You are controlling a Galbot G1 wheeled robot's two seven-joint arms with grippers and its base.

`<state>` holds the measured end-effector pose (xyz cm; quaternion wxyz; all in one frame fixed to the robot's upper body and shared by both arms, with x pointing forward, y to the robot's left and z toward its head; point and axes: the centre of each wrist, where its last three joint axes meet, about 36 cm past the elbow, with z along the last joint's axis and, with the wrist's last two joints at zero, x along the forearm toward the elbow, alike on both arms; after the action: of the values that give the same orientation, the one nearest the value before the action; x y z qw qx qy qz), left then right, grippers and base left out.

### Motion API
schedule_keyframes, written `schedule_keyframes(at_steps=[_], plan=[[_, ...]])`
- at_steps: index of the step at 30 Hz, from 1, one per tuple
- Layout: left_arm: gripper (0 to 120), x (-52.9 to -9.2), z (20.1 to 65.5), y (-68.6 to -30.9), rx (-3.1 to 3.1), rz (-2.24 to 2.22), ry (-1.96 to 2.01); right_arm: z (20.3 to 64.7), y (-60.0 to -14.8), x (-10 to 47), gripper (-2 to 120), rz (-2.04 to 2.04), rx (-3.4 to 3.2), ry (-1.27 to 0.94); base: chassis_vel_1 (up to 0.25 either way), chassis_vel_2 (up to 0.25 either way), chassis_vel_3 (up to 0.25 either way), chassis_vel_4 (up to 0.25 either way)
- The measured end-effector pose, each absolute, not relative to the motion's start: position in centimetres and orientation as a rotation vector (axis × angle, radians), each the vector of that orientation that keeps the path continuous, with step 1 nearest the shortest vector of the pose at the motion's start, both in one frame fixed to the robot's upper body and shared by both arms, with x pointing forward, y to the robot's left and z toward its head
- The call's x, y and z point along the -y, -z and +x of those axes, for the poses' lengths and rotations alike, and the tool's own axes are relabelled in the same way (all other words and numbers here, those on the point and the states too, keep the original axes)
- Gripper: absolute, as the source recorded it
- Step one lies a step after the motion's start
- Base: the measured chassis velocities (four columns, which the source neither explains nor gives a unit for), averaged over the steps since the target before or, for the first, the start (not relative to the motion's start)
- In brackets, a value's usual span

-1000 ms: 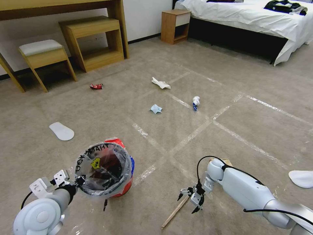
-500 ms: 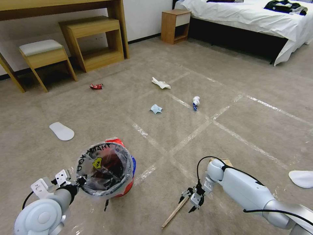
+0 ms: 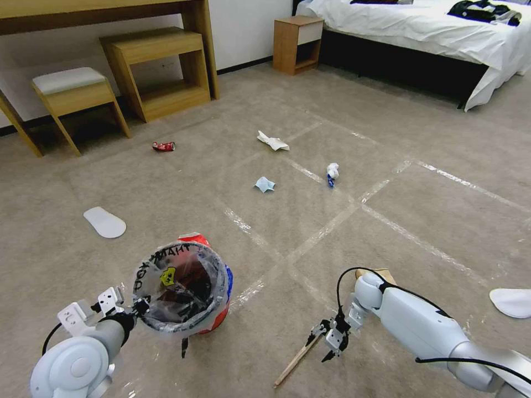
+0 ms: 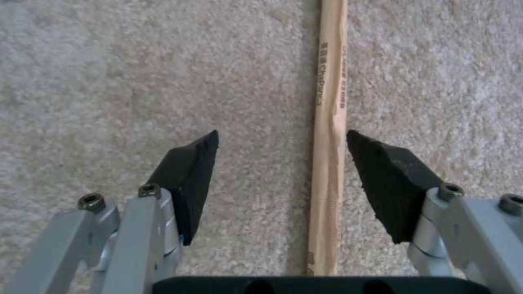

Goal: Pick up the trash bin and place the garbage on the floor into it.

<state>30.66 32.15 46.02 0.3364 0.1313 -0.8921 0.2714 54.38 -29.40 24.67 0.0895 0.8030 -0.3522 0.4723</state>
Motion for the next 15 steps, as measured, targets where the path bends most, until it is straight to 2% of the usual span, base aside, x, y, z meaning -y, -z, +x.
schedule_keyframes(at_steps=[15], plan=[[0, -32.6, 30.8, -45.9, 2.334, 0.334, -0.693, 55.6, -24.3, 26.1, 63, 2.409, 1.046, -1.439, 0.000, 0.000, 0.000, 0.000]])
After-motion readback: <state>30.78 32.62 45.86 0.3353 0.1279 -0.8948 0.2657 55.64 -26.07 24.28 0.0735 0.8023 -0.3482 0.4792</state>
